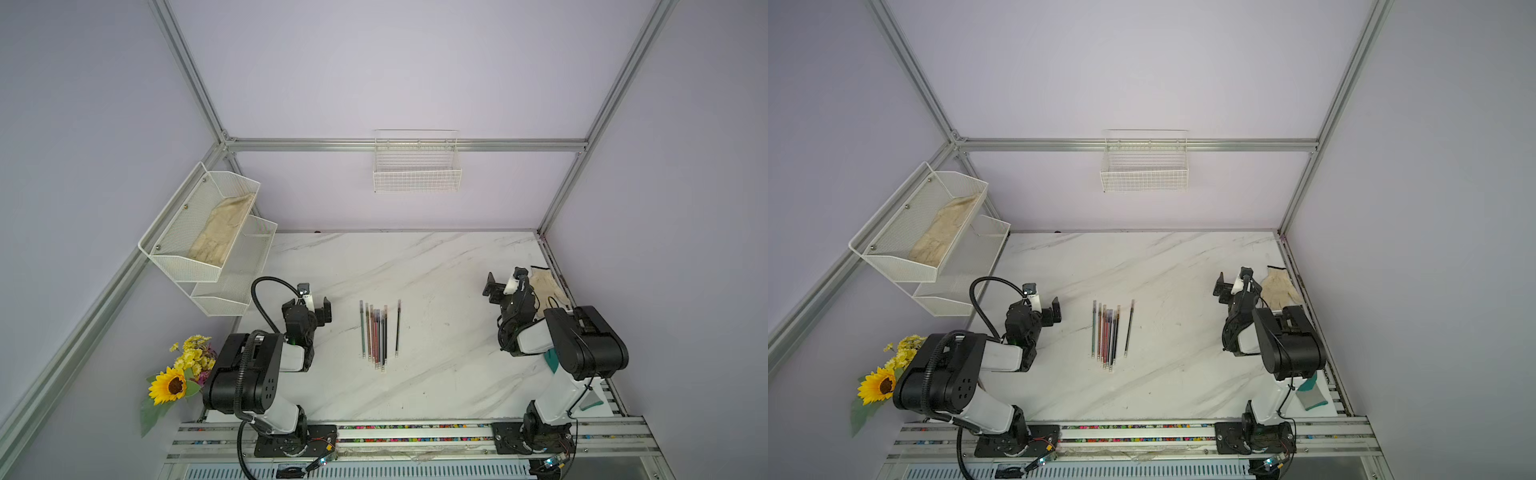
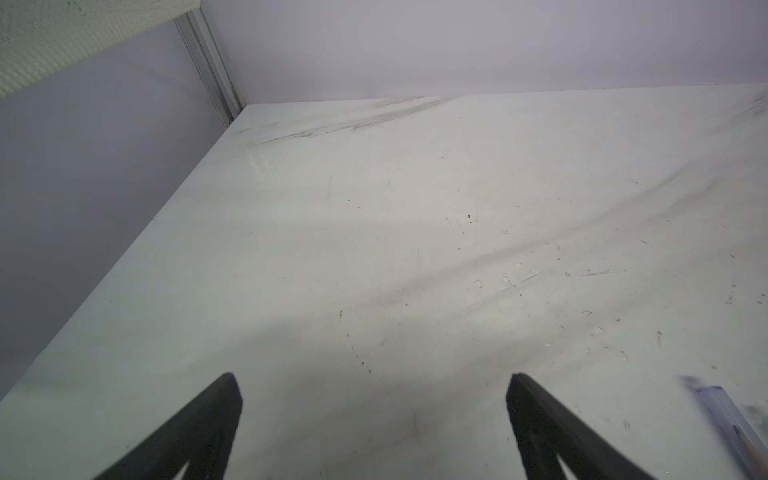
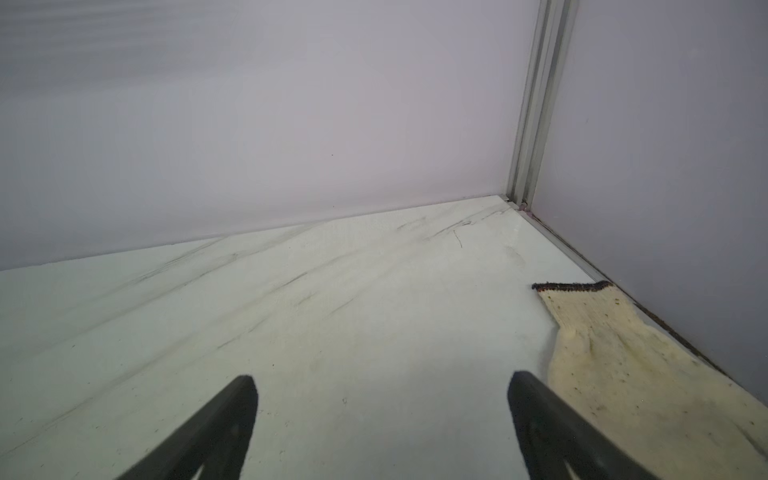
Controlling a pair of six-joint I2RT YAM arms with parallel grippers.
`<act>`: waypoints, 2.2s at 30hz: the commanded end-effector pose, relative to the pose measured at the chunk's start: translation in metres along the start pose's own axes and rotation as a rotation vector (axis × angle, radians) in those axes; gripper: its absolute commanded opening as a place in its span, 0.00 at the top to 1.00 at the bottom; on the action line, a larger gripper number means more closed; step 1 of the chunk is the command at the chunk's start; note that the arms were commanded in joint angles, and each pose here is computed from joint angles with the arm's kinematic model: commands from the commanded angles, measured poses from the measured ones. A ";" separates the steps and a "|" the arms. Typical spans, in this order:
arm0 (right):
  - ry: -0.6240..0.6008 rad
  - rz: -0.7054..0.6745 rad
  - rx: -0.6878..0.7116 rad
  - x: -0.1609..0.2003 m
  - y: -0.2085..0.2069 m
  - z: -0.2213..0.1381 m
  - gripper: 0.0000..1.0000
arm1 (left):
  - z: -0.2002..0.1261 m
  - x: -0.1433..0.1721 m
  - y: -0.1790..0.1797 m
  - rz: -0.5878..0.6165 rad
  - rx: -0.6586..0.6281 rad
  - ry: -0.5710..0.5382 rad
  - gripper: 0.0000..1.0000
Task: Remove the protective cover of the pencils
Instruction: Pick up the pencil from the center of the board.
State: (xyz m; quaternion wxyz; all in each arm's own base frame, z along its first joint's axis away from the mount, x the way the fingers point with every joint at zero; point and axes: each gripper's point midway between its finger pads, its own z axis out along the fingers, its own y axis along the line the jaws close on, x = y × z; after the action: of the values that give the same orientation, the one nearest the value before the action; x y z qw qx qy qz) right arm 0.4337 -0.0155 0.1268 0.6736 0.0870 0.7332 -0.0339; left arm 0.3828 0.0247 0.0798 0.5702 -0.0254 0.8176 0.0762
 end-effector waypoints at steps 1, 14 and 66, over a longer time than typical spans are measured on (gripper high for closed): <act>-0.023 0.014 0.007 -0.005 0.000 0.002 0.03 | 0.008 -0.038 0.004 -0.020 -0.020 -0.099 0.00; -0.021 0.014 0.008 -0.005 -0.001 0.002 0.03 | 0.008 -0.038 0.004 -0.019 -0.020 -0.100 0.00; 0.956 0.072 -0.458 0.051 0.314 -0.177 0.07 | -0.109 -0.269 -0.150 -0.039 0.434 -0.052 0.00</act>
State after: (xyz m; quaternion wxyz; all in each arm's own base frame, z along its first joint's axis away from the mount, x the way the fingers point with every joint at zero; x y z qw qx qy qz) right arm 0.3046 0.3124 0.1260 0.2802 -0.0440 0.9344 0.2157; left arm 0.3894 -0.1616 0.3100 0.5592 0.0841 0.8178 -0.1068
